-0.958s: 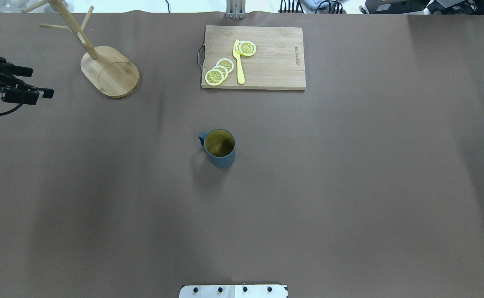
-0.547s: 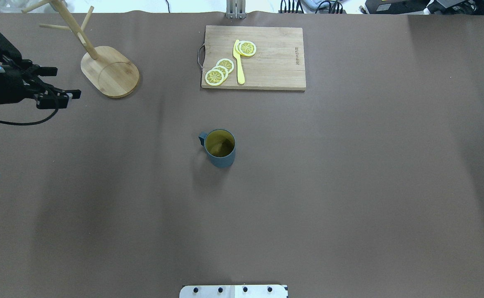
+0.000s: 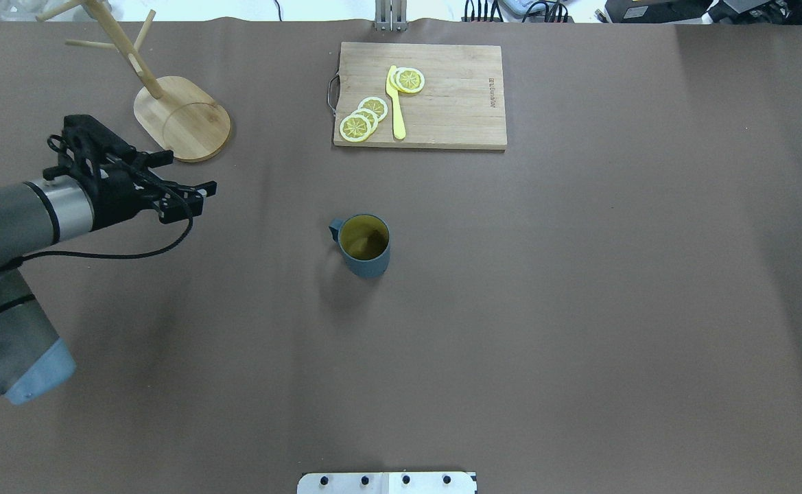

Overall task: Hang cup on storage rack
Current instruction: 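Move the left gripper toward the blue mug's handle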

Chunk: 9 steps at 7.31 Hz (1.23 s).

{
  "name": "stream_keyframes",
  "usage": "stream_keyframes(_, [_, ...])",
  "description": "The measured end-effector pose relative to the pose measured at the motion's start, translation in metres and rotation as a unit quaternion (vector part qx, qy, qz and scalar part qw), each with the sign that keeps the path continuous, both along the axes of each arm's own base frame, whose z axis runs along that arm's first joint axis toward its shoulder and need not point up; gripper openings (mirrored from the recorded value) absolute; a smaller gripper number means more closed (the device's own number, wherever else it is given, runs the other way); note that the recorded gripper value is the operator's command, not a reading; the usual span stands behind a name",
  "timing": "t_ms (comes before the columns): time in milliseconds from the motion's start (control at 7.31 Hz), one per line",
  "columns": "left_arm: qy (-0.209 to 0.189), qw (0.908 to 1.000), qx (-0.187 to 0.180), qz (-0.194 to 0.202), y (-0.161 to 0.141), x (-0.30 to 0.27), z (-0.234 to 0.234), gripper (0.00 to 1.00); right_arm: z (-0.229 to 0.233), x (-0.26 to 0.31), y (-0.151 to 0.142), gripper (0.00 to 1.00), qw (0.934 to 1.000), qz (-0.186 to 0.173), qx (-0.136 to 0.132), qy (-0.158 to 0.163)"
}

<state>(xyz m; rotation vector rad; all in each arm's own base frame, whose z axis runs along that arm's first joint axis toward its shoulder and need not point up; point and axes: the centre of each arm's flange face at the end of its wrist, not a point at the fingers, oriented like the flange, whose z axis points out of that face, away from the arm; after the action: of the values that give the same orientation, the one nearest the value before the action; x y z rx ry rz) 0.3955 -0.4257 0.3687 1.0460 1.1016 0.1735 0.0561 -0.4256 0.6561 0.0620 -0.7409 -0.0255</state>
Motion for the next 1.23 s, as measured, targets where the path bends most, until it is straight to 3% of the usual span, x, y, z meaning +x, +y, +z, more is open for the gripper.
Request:
stream_keyframes(411, [-0.006,0.9998,-0.01,0.018,0.027,0.06,-0.006,0.89,-0.004,0.0,-0.001,1.0,1.0,0.005,-0.001,0.0])
stream_keyframes(958, [-0.019,0.9996,-0.01,0.02,0.022,0.123,-0.013,0.84,-0.004,0.0,-0.001,1.0,1.0,0.005,-0.001,0.0])
stream_keyframes(1232, [-0.021,0.9995,-0.011,0.022,0.017,0.139,-0.017,0.73,-0.004,0.0,-0.001,1.0,1.0,0.006,-0.001,-0.001])
